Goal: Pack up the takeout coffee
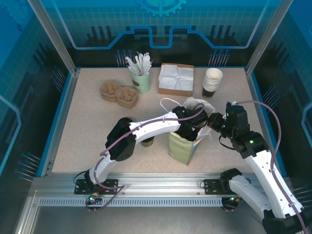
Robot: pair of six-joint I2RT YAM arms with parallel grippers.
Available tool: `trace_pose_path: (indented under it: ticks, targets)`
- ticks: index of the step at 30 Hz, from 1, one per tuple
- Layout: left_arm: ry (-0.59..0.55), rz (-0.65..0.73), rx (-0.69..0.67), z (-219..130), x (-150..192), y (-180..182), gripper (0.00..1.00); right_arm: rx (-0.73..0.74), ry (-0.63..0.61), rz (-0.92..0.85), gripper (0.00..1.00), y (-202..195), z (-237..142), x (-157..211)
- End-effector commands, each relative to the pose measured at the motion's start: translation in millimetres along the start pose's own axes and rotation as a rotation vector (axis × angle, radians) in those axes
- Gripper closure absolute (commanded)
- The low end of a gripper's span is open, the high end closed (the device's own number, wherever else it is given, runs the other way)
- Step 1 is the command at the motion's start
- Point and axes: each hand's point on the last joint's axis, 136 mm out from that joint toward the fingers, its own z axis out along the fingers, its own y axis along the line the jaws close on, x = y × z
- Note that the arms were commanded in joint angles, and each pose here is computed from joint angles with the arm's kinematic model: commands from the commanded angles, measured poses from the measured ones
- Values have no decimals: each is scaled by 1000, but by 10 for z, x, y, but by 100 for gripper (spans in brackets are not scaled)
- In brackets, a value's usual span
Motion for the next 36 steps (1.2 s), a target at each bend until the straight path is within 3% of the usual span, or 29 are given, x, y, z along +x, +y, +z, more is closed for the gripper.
trace_pose_path:
  ticks: [1,24,36]
  targets:
    - [73,-28,-33,248,121,70,52,-83,-8,-15,100,147,-3,-17]
    - [139,-36,-8,643,260,83,52,-77,21,-5,100,100,124,53]
    - [28,-32,-97,233,8,354,49,-151,15,6,100,314,-50,-41]
